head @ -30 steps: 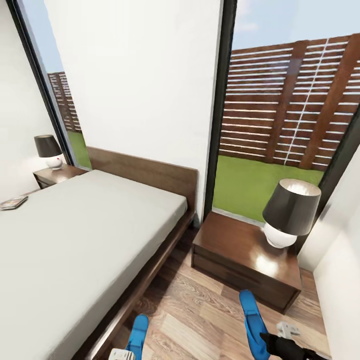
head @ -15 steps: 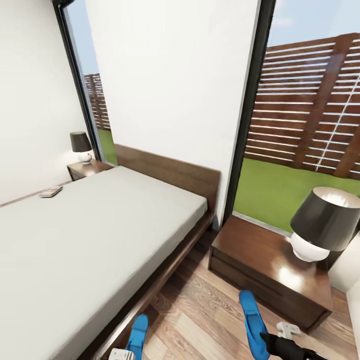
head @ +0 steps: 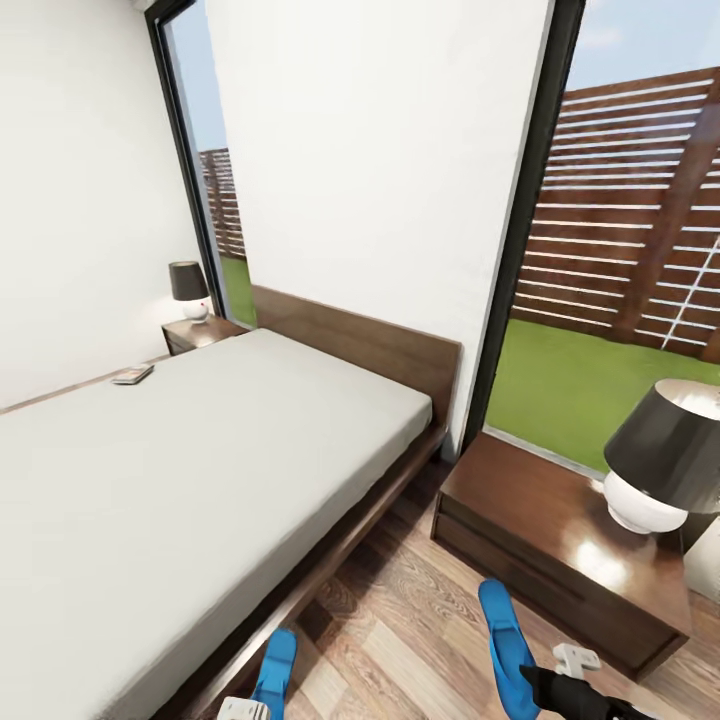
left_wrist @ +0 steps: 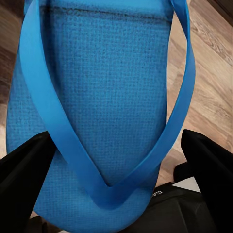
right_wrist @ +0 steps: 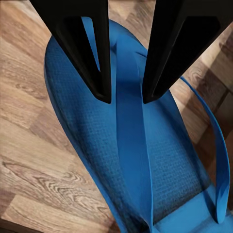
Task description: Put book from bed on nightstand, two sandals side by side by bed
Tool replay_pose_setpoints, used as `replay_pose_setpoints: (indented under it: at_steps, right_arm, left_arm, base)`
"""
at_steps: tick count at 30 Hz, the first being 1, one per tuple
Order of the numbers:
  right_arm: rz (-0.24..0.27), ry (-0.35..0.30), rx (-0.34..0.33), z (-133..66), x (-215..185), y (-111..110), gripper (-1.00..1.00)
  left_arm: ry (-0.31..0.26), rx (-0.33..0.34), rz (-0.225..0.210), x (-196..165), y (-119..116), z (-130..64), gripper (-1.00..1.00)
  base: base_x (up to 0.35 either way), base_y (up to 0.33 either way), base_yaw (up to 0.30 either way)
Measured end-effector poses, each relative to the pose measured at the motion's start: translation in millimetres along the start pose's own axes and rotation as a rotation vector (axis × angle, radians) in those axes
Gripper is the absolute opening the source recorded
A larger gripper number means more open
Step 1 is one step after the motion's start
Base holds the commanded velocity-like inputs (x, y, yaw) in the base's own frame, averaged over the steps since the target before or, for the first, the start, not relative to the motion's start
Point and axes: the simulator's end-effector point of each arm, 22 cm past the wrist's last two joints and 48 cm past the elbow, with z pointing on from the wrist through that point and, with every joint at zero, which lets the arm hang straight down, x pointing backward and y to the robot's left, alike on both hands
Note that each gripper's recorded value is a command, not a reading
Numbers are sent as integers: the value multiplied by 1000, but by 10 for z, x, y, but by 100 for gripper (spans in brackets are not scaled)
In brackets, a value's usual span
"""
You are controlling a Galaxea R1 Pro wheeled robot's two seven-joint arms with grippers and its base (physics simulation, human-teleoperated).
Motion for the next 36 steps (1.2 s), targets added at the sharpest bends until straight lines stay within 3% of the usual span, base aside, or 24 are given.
replay_pose_setpoints:
  at_steps: [7,36]
  right_arm:
    - [1,0,0,-2,1,0,-100]
    - [-1,1,0,-1,1,0,-100]
  left_arm:
    - [0,0,0,0,-1,-2,-100]
    - [0,0,0,0,0,-2,-100]
  base:
    - [-10,0,84]
    - [0,0,288]
